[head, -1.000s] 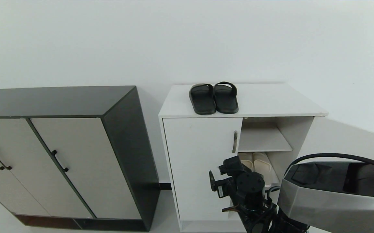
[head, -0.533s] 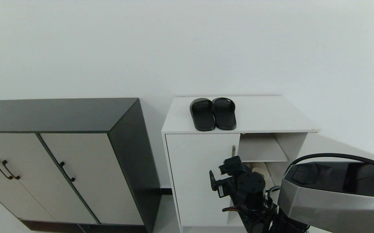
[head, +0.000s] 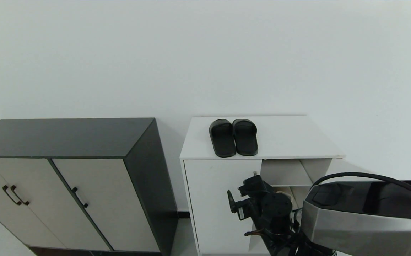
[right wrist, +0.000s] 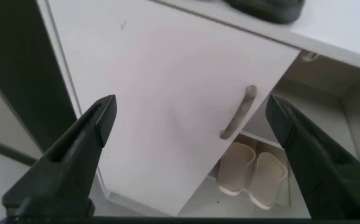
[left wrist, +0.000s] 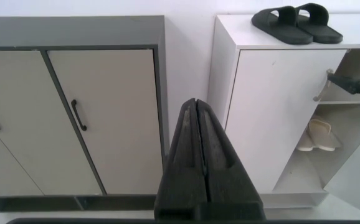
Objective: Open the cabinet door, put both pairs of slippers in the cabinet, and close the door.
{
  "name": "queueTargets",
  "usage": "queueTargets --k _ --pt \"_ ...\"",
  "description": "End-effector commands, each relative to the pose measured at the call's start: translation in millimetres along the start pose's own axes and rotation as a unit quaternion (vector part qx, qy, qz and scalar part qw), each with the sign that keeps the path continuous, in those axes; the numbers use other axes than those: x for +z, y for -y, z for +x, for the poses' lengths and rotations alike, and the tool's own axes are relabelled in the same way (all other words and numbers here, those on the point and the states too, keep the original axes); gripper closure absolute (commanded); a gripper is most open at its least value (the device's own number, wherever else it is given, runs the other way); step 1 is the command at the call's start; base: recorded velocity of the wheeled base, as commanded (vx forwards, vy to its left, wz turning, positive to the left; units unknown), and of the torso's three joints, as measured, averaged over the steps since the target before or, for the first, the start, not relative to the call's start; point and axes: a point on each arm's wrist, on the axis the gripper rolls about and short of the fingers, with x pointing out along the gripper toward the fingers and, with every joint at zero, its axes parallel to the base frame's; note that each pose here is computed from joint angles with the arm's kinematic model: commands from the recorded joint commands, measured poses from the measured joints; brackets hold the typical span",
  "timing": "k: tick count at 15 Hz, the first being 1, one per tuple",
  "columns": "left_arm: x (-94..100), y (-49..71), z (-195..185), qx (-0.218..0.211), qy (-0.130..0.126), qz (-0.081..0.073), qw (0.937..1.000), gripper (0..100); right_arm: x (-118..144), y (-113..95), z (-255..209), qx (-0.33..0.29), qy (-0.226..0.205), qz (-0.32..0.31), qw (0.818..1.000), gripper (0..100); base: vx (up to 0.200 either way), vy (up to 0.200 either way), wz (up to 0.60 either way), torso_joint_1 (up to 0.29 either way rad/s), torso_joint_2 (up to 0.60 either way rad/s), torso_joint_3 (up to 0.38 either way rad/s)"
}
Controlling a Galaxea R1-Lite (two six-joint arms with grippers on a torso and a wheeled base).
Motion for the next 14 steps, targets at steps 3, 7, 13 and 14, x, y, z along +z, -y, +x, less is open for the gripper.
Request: queueTargets --k 3,7,13,14 --pt "0.0 0.0 0.0 0.001 0.0 0.001 1.0 100 21.4 2.8 4.0 0.0 -0.009 0.003 1.0 0 0.0 0.0 0.0 0.0 0.0 0.0" --pt "0.0 0.0 0.0 0.0 0.0 0.004 1.0 100 103.8 -12.8 -25.0 0.029 -0.084 0.052 0.995 0 0.0 0.0 0.0 0.0 0.0 0.0" --pt "0.1 0.0 0.1 0.0 -0.001 0.006 1.0 100 165.9 -17.8 -8.4 -0.061 -0.078 0.102 0.99 0 0.033 0.0 0.0 0.0 0.0 0.0" --pt "0.1 0.0 0.1 0.0 -0.001 0.006 1.0 100 161.2 -17.1 -4.5 -0.065 -0.082 0.1 0.989 0 0.2 0.0 0.0 -0.002 0.0 0.002"
